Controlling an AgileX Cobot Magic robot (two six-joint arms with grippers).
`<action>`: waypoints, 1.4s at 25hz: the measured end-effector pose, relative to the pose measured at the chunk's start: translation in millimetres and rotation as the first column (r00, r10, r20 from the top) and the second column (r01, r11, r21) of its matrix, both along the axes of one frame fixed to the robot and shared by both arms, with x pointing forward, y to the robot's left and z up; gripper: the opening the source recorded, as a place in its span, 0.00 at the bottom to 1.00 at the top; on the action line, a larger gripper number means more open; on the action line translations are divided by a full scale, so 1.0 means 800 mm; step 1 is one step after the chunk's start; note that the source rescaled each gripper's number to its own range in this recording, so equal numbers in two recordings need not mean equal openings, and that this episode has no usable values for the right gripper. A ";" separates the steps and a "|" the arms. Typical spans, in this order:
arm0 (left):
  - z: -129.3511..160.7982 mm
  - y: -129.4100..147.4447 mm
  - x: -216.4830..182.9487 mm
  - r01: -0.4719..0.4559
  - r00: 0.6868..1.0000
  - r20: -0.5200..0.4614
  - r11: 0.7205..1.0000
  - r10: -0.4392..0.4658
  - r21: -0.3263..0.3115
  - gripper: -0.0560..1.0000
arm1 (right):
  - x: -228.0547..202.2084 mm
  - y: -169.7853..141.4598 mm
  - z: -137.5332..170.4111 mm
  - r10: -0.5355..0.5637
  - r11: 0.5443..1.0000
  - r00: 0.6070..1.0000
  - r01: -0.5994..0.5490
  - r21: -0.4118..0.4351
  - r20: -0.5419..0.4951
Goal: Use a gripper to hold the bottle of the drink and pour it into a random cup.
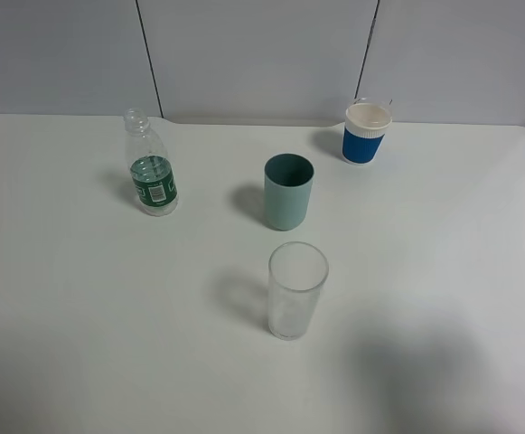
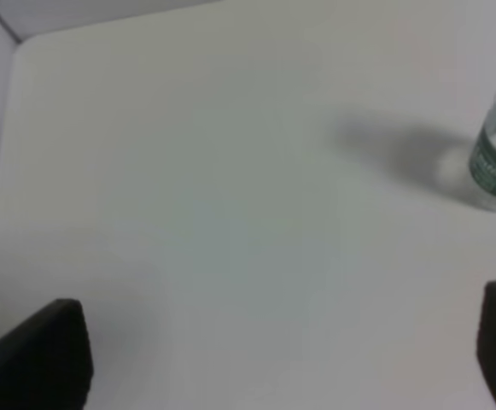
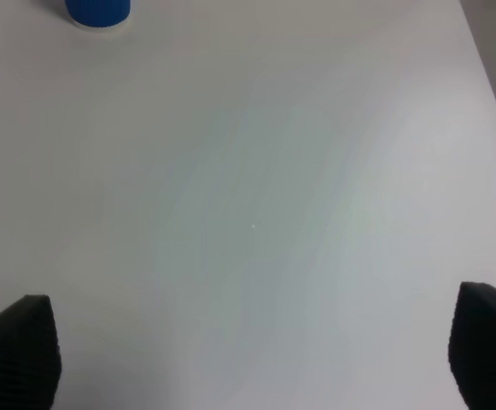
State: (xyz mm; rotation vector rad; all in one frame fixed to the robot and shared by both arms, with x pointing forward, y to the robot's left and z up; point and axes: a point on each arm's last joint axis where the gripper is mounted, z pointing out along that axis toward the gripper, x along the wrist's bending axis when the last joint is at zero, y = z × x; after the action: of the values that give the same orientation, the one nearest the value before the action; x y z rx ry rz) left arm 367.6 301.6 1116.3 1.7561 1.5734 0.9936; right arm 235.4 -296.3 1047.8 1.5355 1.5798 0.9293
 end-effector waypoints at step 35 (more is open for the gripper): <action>-0.056 0.013 -0.170 -0.143 0.973 0.169 0.984 0.160 -0.107 0.94 | 0.000 0.000 0.000 0.000 1.000 1.000 0.000 0.000 0.000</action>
State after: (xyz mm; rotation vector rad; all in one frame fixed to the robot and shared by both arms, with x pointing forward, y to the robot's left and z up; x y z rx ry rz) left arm 231.9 311.9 1071.9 1.4592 1.6303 1.0969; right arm 235.4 -296.3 1047.8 1.5355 1.5798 0.9293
